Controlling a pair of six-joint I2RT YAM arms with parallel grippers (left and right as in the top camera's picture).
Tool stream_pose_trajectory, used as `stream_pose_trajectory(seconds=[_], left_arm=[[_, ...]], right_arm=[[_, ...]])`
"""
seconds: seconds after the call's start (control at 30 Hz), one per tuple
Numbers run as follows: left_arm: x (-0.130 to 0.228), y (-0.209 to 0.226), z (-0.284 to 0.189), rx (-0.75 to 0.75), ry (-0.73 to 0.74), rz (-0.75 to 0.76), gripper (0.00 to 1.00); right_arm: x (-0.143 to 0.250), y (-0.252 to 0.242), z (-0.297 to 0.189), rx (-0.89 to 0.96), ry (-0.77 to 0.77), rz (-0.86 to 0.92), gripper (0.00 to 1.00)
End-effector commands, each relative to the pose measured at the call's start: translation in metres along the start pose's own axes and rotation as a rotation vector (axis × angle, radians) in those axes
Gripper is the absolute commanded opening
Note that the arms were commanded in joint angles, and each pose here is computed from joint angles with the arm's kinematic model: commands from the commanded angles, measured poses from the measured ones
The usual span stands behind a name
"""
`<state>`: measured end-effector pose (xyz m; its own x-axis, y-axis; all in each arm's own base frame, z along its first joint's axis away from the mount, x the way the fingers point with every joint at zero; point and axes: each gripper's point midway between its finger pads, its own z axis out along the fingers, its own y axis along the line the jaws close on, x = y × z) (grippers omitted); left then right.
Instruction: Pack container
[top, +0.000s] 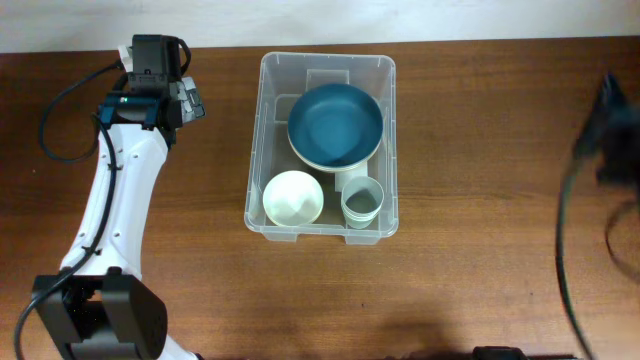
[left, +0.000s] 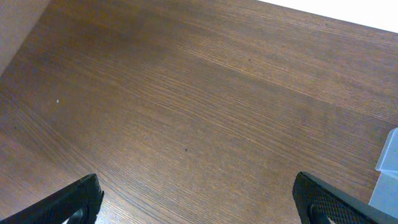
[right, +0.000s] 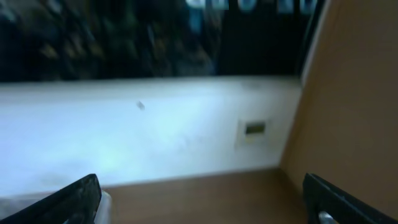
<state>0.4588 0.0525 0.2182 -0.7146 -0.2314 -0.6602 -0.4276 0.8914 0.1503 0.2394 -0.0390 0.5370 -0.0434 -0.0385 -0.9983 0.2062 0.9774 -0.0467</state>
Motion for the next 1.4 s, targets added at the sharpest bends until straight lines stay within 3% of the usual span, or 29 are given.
stream_pose_trajectory(seconds=[0.0,0.1,0.27,0.53,0.73,1.07,1.37], left_arm=[[-0.004,0.003,-0.002,-0.011,-0.013,-0.018,1.0],[-0.004,0.003,-0.002,-0.011,-0.013,-0.018,1.0],[-0.004,0.003,-0.002,-0.011,-0.013,-0.018,1.0],[-0.004,0.002,-0.002,-0.01,-0.013,-0.017,1.0],[-0.003,0.002,-0.002,-0.01,-0.013,-0.017,1.0],[-0.003,0.002,-0.002,-0.01,-0.013,-0.017,1.0],[-0.003,0.002,-0.002,-0.01,-0.013,-0.017,1.0]], right_arm=[[-0.014,0.0,-0.046,-0.037,-0.093,0.002,0.99],[-0.007,-0.005,-0.086,-0.054,-0.151,0.014,0.99],[0.05,-0.007,-0.106,-0.057,-0.135,0.011,0.99],[0.132,0.009,-0.05,-0.051,-0.229,0.03,0.99],[0.191,0.042,-0.007,-0.171,-0.326,0.027,0.99],[0.252,0.065,-0.009,-0.282,-0.371,0.011,0.99],[0.291,0.067,-0.003,-0.287,-0.246,0.004,0.99]])
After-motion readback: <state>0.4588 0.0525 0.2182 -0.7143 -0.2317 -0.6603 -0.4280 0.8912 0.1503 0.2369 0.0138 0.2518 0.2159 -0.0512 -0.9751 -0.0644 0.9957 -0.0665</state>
